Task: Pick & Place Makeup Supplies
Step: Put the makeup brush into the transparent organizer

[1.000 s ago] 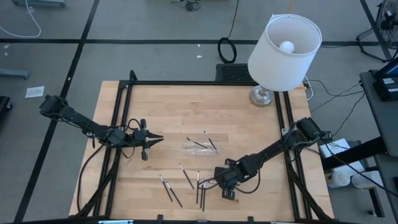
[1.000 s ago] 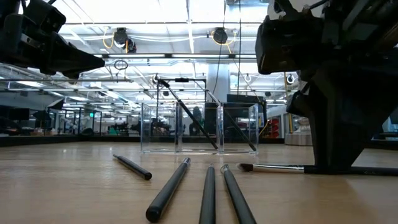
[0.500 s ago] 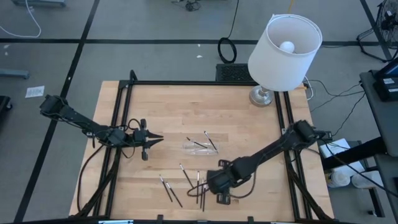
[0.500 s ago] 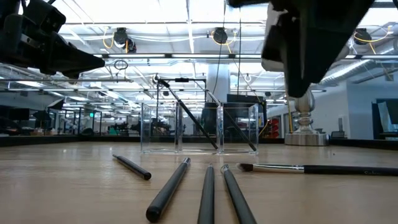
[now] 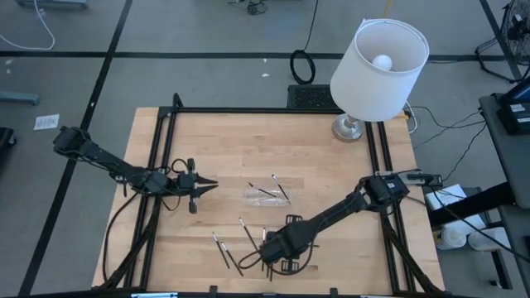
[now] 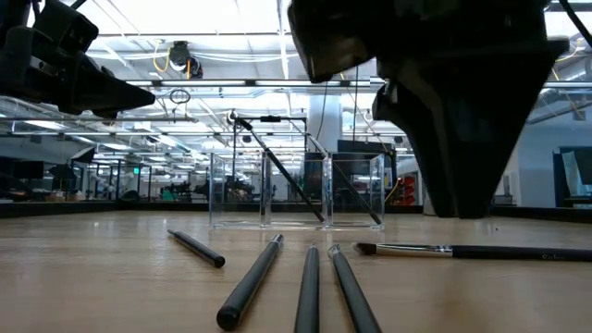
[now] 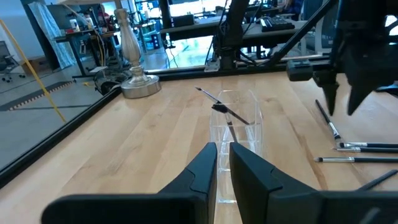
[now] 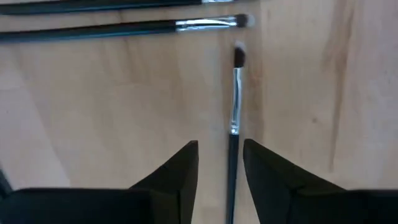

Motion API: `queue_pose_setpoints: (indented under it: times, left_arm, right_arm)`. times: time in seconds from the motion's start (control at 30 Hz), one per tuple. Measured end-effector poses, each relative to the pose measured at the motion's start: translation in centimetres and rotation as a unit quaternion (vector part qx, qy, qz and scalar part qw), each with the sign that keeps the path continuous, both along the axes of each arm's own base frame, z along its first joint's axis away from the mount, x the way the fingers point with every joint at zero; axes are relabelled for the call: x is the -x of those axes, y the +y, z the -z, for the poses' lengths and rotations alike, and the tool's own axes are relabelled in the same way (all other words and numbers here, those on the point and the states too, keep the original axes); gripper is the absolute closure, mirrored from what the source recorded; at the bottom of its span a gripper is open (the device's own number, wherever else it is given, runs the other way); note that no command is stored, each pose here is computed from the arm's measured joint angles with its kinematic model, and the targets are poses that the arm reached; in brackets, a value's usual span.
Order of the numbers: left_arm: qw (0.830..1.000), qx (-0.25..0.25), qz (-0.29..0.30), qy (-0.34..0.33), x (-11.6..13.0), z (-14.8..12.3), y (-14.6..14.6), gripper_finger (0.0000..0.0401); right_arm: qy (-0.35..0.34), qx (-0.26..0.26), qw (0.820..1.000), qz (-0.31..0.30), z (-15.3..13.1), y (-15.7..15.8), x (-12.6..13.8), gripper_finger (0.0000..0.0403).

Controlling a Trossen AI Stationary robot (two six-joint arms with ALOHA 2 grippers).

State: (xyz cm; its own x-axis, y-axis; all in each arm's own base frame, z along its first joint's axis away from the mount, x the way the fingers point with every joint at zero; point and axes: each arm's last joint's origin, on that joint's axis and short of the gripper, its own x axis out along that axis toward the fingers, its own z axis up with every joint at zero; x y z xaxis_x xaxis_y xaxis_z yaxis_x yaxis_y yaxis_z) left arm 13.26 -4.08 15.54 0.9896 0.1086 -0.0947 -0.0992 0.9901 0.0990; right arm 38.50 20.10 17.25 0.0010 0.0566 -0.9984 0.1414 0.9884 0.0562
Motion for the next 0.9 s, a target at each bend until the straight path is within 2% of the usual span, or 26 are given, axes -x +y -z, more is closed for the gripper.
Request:
queue_pose_setpoints:
  times: [0.3, 0.6, 0.9]
  left_arm:
    - [1.0, 0.0, 0.0, -0.001, 0.0, 0.0, 0.0, 0.035]
    - [1.0, 0.0, 0.0, -0.001, 0.0, 0.0, 0.0, 0.035]
    - [1.0, 0.0, 0.0, -0.001, 0.0, 0.0, 0.0, 0.035]
  right_arm:
    - [-0.004, 0.011, 1.0, 0.026, 0.1, -0.4, -0.1, 0.0283]
    - [0.037, 0.017, 0.998, 0.044, 2.3, -1.0, 1.0, 0.0283]
    - [0.037, 0.017, 0.998, 0.048, 4.3, -1.2, 1.8, 0.0283]
